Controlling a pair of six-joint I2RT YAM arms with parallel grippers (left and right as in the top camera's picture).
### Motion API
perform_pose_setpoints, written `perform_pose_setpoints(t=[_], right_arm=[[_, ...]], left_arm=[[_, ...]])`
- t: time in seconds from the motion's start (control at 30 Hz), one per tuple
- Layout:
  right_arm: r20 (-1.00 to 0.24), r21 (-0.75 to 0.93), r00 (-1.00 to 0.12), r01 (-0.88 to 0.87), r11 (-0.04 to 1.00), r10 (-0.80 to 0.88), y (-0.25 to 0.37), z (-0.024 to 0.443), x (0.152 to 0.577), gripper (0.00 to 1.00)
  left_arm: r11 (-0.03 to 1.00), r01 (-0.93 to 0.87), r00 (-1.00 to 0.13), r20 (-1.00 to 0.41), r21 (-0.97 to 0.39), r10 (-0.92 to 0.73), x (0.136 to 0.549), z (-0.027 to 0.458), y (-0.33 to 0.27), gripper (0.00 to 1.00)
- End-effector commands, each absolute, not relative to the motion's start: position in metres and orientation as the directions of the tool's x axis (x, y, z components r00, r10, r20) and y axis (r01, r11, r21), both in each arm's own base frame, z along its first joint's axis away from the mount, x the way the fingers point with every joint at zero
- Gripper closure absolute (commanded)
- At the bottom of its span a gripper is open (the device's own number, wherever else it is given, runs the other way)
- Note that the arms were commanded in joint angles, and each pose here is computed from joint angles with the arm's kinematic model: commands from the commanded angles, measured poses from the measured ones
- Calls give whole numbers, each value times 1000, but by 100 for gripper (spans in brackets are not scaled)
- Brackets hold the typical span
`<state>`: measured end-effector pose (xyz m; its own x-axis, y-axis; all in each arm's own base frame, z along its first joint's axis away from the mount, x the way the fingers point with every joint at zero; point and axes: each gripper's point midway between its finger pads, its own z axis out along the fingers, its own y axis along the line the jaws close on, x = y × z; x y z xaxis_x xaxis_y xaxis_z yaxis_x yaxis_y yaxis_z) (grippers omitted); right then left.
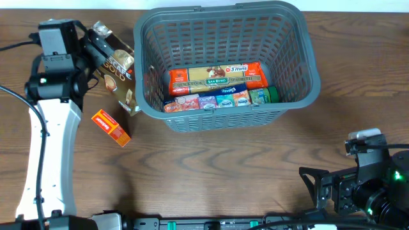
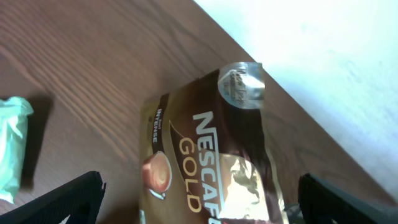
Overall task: Pack container
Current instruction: 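Reach the left gripper to the Nescafé Gold pouch and grasp it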
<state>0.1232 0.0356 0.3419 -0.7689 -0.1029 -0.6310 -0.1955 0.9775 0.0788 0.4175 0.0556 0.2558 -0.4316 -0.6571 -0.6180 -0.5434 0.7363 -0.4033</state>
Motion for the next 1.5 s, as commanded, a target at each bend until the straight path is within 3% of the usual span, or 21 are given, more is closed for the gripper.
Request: perform_pose_setpoints(t=[0.0, 0.23, 0.53, 0.83, 1.03, 1.43, 1.47], right_arm=[[-630, 79, -770, -190, 979, -99, 35, 342, 123, 1], [-630, 79, -771, -190, 979, -99, 35, 342, 123, 1], [-630, 79, -771, -190, 979, -99, 35, 342, 123, 1], [-630, 79, -771, -190, 979, -99, 35, 342, 123, 1], [-630, 79, -771, -190, 979, -99, 35, 342, 123, 1], [-630, 79, -771, -190, 979, -99, 35, 342, 123, 1], [-630, 79, -771, -190, 979, -99, 35, 342, 123, 1]], left_arm=[[698, -535, -383, -600, -475, -702, 431, 276, 57, 1], [686, -555, -413, -559, -472, -719, 455, 277, 56, 1], [699, -563, -501, -491, -441, -713, 496, 226, 50, 1], [708, -566, -575, -414, -422, -706, 511, 177, 28, 1], [720, -576, -619, -370, -387, -693, 510, 150, 15, 1], [716, -667, -676, -236, -204, -698, 466, 107, 23, 0], [715, -677, -678, -230, -173, -698, 460, 105, 26, 4]])
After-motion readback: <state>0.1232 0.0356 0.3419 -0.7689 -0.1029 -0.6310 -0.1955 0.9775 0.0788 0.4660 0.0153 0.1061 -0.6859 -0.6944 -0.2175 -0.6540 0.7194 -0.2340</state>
